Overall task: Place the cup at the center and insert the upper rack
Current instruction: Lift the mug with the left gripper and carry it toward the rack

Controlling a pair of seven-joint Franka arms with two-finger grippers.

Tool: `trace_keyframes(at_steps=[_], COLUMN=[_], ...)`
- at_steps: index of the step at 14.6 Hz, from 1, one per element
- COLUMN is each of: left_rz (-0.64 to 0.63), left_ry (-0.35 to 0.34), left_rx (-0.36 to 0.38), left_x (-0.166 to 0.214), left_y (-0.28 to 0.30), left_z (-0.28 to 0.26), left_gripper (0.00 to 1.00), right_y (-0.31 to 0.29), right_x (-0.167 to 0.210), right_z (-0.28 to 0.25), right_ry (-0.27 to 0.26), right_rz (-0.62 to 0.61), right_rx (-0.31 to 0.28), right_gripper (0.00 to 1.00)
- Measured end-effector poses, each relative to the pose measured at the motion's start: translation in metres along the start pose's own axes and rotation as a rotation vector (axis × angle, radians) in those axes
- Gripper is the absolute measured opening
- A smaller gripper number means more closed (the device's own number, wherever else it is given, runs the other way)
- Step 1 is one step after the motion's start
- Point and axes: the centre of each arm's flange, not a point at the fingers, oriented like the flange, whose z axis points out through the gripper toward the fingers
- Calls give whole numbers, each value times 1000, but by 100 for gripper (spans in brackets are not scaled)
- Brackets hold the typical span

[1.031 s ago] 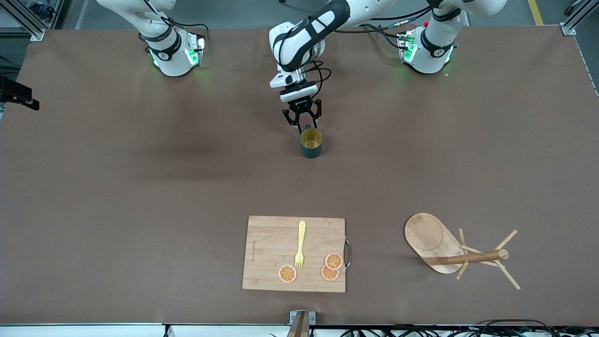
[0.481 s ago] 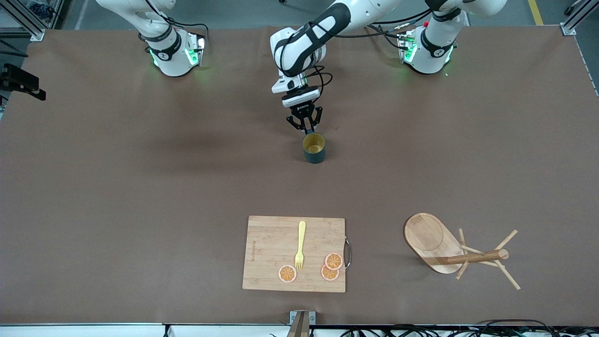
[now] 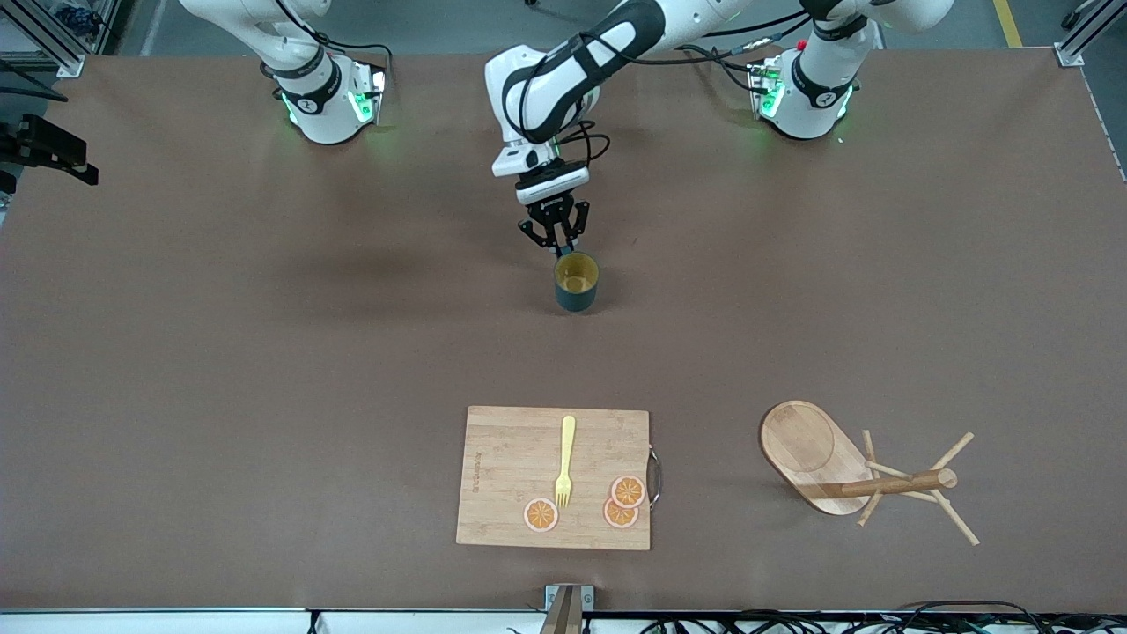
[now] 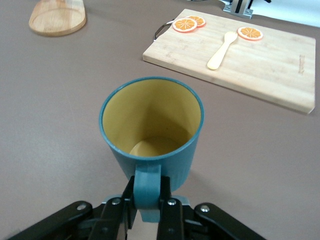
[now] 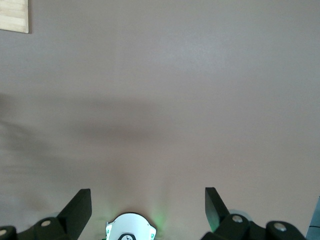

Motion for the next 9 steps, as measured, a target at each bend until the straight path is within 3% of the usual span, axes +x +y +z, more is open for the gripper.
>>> trace_keyframes(at_steps=[4,9], left_rz=[-149,-348], left_ry=[-153,-400], left_rx=[53,114], left_x=[94,267], left_y=[39,33], left_z=[-33,-30], left_gripper=[21,21], right_y=[-4,-14], right_x=[-6,-14], right_z=[2,-5], right_ry=[5,24], right_rz=[51,73], right_rx=[29,37], right_gripper=[100,100])
